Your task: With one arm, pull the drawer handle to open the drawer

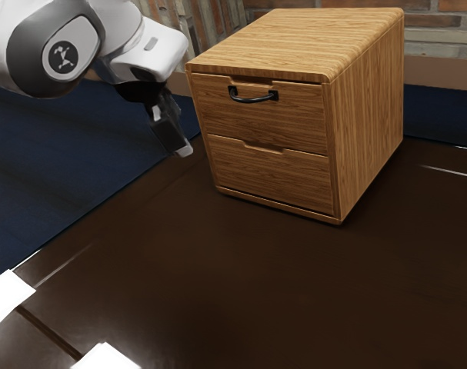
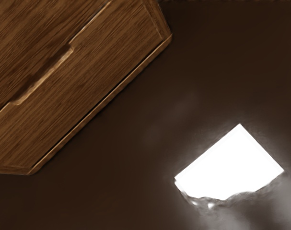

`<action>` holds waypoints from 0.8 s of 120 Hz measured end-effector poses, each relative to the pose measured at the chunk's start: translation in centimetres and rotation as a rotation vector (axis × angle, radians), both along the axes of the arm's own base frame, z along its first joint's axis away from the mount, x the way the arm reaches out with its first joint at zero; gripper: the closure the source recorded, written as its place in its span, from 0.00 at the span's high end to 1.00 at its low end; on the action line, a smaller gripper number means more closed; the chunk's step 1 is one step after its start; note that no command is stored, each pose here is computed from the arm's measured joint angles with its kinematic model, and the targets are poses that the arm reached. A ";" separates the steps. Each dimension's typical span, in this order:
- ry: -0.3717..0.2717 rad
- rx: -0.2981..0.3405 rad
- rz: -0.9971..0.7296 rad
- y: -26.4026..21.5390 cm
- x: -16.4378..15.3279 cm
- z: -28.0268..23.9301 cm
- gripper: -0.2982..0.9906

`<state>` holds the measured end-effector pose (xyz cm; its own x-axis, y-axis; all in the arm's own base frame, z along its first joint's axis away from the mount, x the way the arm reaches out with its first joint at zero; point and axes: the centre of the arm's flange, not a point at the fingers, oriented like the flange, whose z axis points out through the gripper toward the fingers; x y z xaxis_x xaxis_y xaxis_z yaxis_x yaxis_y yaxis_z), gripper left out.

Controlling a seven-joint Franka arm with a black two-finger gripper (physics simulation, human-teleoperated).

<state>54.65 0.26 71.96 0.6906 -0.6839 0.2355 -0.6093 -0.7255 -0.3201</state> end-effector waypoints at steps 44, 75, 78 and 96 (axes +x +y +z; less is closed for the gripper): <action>-0.134 0.154 -0.450 2.3 6.4 -1.6 0.73; -0.146 0.229 -0.611 4.6 9.4 -3.2 0.67; -0.146 0.234 -0.626 4.5 9.7 -3.4 0.66; -0.153 0.273 -0.687 4.8 11.5 -3.9 0.58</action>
